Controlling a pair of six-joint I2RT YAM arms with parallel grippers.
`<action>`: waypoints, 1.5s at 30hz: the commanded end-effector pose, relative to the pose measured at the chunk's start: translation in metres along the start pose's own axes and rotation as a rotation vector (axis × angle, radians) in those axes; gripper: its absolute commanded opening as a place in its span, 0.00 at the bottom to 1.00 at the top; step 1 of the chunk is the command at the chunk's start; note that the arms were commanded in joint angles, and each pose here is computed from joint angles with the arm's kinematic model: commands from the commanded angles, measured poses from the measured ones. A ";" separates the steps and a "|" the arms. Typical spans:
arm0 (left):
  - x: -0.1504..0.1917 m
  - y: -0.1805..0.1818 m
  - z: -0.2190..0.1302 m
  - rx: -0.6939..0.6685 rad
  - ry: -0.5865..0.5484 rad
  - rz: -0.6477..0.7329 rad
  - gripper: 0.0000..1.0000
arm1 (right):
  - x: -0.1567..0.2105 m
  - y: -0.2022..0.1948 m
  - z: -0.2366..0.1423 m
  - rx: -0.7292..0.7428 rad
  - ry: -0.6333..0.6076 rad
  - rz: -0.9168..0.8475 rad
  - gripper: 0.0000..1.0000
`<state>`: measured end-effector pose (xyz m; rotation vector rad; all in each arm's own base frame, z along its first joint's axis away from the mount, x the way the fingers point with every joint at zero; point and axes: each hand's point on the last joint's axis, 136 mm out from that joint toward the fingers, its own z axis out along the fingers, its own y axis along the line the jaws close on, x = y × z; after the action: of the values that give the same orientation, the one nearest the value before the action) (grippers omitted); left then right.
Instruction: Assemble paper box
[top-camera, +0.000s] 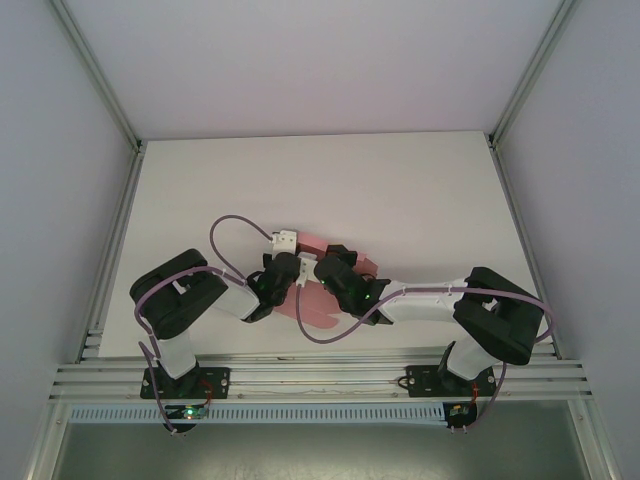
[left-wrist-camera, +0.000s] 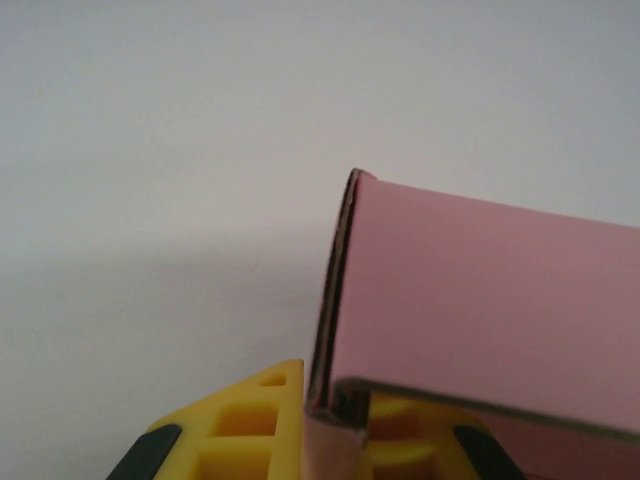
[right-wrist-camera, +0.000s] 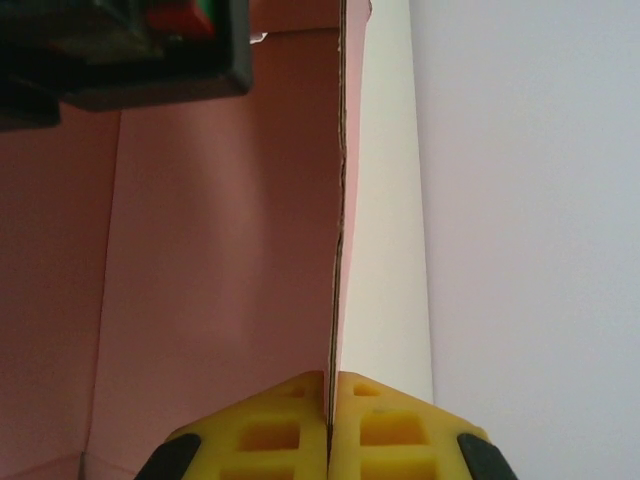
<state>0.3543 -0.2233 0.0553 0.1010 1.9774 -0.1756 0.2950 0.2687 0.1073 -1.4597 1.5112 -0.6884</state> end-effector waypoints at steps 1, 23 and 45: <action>0.025 0.096 -0.006 -0.419 0.060 0.031 0.00 | 0.021 0.040 -0.004 -0.126 0.057 -0.117 0.00; -0.034 0.022 -0.032 0.046 -0.040 -0.087 0.00 | -0.022 -0.093 -0.081 0.025 -0.340 0.491 0.98; -0.053 0.026 -0.063 0.077 -0.016 -0.140 0.00 | 0.044 -0.136 -0.049 -0.128 -0.169 1.083 0.98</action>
<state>0.3234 -0.1922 0.1290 0.0418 1.9449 -0.3589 0.3295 0.1840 0.2464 -0.5229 1.8906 0.0807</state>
